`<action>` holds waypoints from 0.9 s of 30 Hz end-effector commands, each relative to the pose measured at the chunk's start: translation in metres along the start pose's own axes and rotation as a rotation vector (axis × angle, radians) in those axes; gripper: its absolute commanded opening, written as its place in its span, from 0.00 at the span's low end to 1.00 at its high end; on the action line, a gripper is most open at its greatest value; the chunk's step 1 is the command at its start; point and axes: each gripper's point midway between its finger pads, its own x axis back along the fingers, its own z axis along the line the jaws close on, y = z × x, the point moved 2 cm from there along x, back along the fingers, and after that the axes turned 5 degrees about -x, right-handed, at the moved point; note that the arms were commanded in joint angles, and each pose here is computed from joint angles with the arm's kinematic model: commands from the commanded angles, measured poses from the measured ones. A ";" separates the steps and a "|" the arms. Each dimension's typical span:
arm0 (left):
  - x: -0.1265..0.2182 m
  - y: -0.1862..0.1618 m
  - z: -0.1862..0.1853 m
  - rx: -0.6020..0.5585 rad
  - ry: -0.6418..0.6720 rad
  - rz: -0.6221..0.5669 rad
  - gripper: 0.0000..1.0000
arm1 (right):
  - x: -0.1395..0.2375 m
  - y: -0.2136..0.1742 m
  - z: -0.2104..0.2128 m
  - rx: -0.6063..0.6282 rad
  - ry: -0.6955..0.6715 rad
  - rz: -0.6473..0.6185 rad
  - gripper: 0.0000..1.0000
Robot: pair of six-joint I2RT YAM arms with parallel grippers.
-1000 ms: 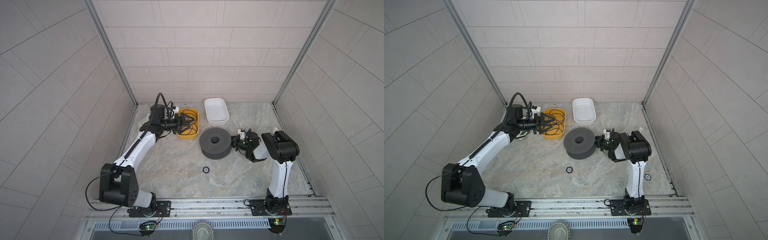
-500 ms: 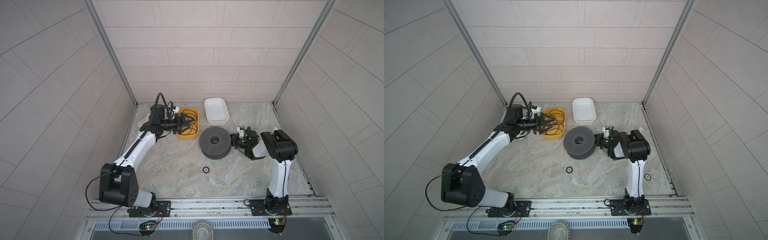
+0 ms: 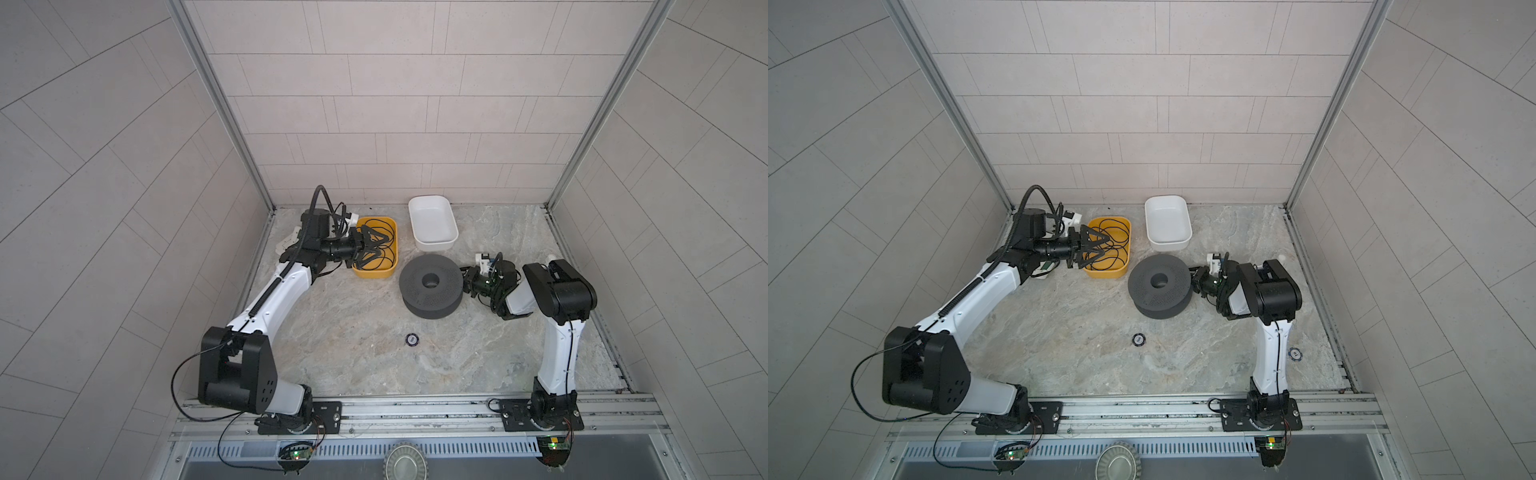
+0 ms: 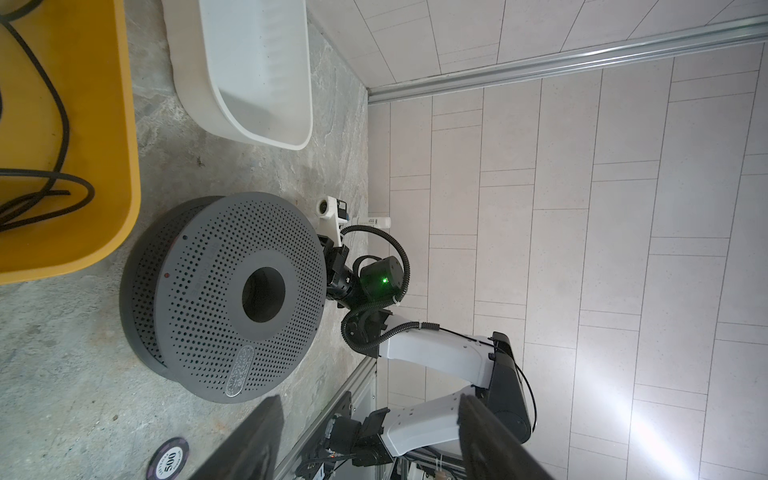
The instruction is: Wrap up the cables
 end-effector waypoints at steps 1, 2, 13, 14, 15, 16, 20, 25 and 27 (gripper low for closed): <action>0.003 0.001 -0.009 -0.039 -0.019 -0.004 0.72 | 0.007 -0.002 -0.025 -0.052 -0.093 -0.009 0.28; 0.003 0.001 -0.009 -0.039 -0.019 -0.003 0.72 | 0.008 -0.001 -0.025 -0.053 -0.098 -0.010 0.28; 0.003 0.001 -0.008 -0.039 -0.019 -0.002 0.72 | 0.015 0.002 -0.027 -0.061 -0.132 -0.023 0.30; 0.003 0.001 -0.008 -0.038 -0.019 -0.002 0.72 | 0.016 0.003 -0.027 -0.064 -0.134 -0.031 0.31; 0.003 0.001 -0.008 -0.038 -0.019 -0.002 0.72 | 0.018 0.004 -0.028 -0.067 -0.136 -0.037 0.31; 0.003 0.001 -0.008 -0.039 -0.020 -0.002 0.72 | 0.018 0.004 -0.029 -0.070 -0.140 -0.039 0.32; 0.003 0.001 -0.009 -0.041 -0.020 -0.002 0.72 | 0.022 0.008 -0.027 -0.072 -0.139 -0.050 0.36; 0.003 0.001 -0.008 -0.039 -0.018 -0.001 0.72 | 0.027 0.009 -0.026 -0.049 -0.175 -0.056 0.37; 0.002 0.001 -0.008 -0.039 -0.018 0.000 0.72 | 0.031 0.011 -0.023 -0.032 -0.187 -0.067 0.37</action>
